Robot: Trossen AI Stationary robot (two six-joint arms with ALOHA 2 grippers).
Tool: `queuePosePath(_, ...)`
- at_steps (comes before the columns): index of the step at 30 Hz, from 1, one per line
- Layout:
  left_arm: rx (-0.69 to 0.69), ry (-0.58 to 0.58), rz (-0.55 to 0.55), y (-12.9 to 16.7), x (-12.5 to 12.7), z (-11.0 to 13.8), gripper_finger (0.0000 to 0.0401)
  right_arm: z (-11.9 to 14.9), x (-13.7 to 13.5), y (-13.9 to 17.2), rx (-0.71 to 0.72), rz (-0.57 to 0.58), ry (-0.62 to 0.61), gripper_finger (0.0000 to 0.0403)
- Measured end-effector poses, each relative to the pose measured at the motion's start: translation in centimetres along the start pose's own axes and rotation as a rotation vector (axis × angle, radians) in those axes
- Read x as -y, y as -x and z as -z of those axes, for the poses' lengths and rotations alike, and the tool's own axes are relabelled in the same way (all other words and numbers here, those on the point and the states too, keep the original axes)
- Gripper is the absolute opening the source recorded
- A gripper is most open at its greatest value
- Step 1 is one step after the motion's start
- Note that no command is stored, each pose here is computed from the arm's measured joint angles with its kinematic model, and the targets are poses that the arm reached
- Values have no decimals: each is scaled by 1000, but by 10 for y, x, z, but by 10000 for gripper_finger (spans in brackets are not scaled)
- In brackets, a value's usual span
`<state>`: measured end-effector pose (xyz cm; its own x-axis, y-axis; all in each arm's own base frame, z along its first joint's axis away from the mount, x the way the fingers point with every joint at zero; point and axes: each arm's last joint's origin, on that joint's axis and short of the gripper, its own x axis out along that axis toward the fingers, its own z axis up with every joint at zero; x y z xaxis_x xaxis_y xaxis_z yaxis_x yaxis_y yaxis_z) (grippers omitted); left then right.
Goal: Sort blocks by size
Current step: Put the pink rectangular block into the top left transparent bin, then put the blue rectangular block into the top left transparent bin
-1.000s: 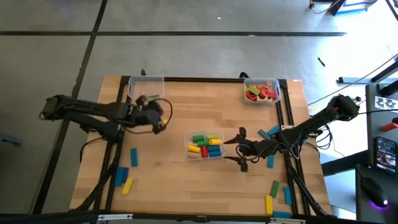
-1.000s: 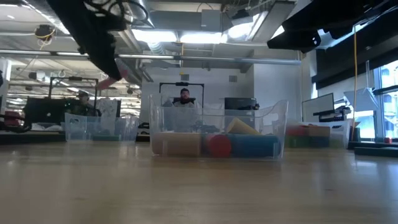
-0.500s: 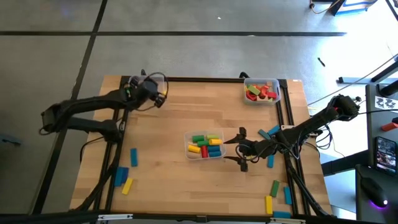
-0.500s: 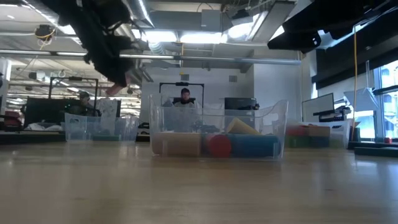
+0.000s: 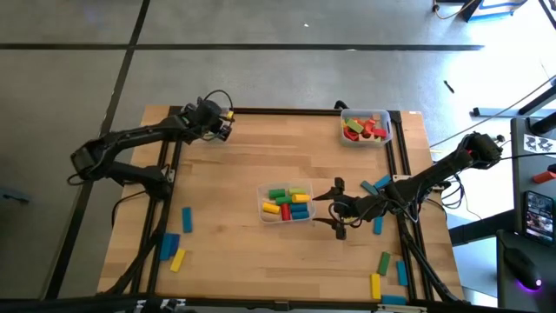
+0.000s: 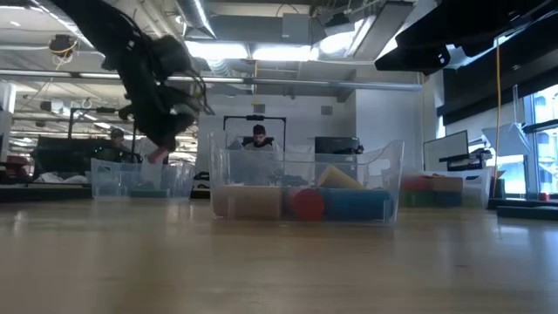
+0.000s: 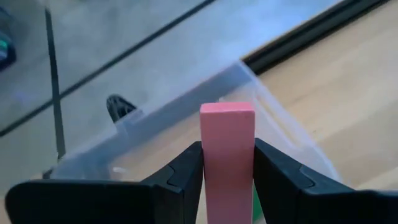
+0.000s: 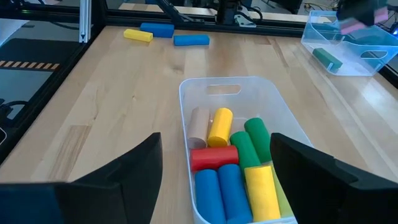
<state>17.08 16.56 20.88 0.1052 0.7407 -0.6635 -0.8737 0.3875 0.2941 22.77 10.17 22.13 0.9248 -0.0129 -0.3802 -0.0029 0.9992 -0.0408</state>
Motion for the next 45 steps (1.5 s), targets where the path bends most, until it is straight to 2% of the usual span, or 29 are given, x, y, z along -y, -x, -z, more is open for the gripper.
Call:
queuePosePath(8,-103,143,-50,-30,1,8,121,2,0,0,-14,2,7,285)
queuePosePath(12,-103,183,-1,-33,1,7,121,2,0,0,-15,2,8,285)
queuePosePath(19,-80,164,34,-33,2,4,128,2,0,0,-15,2,8,285)
queuePosePath(25,-58,157,64,-33,3,2,172,2,0,0,-15,2,8,285)
queuePosePath(29,-58,109,65,-33,3,2,199,2,0,0,-15,2,8,285)
queuePosePath(34,-42,59,86,-18,4,1,211,2,0,0,-16,2,9,285)
queuePosePath(38,-13,-12,139,11,8,1,209,2,0,0,-15,2,8,285)
queuePosePath(45,52,-159,413,67,33,13,207,2,0,0,-15,2,6,285)
